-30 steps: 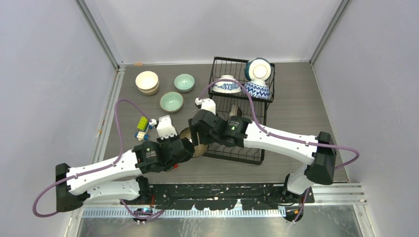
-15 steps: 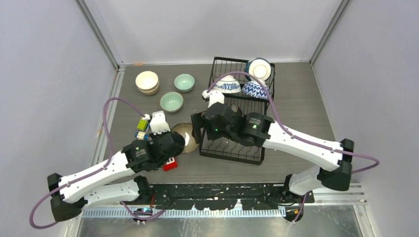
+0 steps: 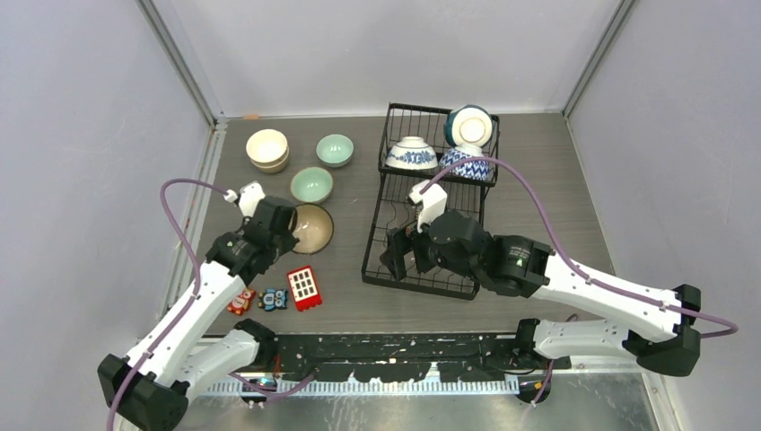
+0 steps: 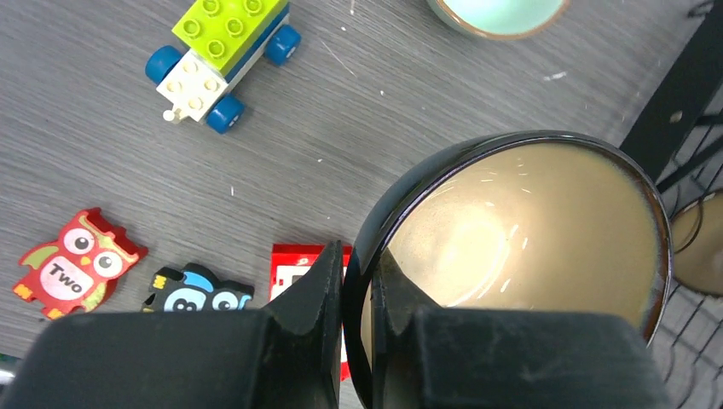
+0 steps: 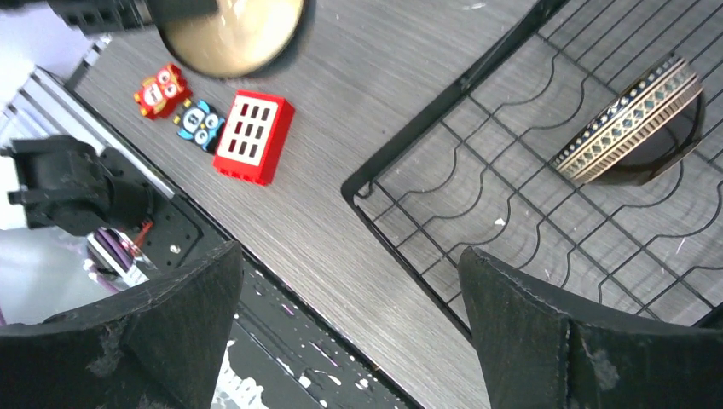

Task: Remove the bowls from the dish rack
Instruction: Place the bowl at the center of the board, then pick up the bowl from the center of the board, then place the bowl with the bowl.

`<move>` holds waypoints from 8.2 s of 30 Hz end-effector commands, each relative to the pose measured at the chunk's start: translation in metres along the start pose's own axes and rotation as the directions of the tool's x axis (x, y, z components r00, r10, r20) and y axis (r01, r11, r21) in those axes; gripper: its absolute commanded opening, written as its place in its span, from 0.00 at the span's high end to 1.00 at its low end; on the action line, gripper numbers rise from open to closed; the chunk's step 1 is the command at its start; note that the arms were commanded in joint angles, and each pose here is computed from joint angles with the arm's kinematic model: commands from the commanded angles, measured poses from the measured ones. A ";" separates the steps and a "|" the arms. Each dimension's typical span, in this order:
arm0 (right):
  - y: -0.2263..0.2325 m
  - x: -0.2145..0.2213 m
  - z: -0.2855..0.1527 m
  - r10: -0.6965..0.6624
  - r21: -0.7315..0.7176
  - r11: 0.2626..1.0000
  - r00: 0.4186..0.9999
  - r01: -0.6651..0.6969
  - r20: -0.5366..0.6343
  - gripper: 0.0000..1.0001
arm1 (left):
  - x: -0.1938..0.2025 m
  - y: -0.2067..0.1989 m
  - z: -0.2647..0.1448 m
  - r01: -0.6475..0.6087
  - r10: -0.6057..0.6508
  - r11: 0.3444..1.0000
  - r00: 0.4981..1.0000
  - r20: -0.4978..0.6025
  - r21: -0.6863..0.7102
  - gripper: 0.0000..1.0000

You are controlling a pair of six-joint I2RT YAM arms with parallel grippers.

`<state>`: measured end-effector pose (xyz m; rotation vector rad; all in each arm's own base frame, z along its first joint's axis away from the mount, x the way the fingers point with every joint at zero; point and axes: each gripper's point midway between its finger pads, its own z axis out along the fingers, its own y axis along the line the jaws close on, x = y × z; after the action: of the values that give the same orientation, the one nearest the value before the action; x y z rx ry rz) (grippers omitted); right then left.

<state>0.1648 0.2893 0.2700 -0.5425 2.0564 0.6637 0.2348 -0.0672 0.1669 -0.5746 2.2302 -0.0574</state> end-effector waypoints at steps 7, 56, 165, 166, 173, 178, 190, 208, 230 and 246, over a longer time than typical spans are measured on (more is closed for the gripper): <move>0.010 0.016 0.001 0.028 -0.109 0.994 0.999 -0.023 0.038 0.00 | -0.089 -0.002 0.011 0.368 -0.375 0.927 0.920 0.118 0.072 1.00; -0.015 0.035 -0.019 0.072 -0.091 0.994 0.994 -0.064 0.087 0.01 | -0.134 0.153 0.190 0.615 -0.561 0.702 0.788 0.253 -0.360 1.00; -0.048 0.044 -0.035 0.042 0.026 0.999 0.994 -0.045 0.101 0.01 | -0.075 -0.067 0.159 0.391 -0.393 0.919 0.919 -0.041 -0.041 1.00; -0.048 0.043 -0.036 0.039 0.026 0.999 0.994 -0.041 0.104 0.01 | -0.083 -0.069 0.151 0.392 -0.393 0.920 0.919 -0.020 -0.022 1.00; -0.049 0.038 -0.041 0.031 0.027 0.999 0.993 -0.034 0.114 0.01 | -0.141 -0.104 0.110 0.409 -0.418 0.904 0.907 0.054 0.126 1.00; -0.050 0.039 -0.041 0.029 0.031 0.999 0.994 -0.033 0.109 0.01 | -0.164 -0.136 0.116 0.415 -0.426 0.896 0.904 0.039 0.161 1.00; -0.050 0.030 -0.050 0.025 0.028 0.999 0.992 -0.029 0.125 0.01 | -0.172 -0.187 0.179 0.481 -0.481 0.865 0.876 -0.042 0.140 1.00; -0.058 0.031 -0.054 0.008 0.054 0.998 0.991 -0.016 0.134 0.01 | -0.148 -0.184 0.233 0.488 -0.486 0.872 0.872 -0.055 0.036 1.00; -0.061 0.031 -0.053 -0.007 0.074 0.997 0.991 -0.003 0.133 0.00 | -0.129 -0.171 0.262 0.494 -0.495 0.869 0.865 -0.080 -0.029 0.89; -0.059 0.029 -0.052 -0.002 0.070 0.998 0.991 -0.007 0.136 0.00 | -0.140 -0.164 0.239 0.471 -0.470 0.882 0.879 -0.079 -0.011 0.59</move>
<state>0.1494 0.2057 0.2340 -0.4710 1.9953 0.5876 0.5475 -0.1242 0.0959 -1.1581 2.1918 -0.2776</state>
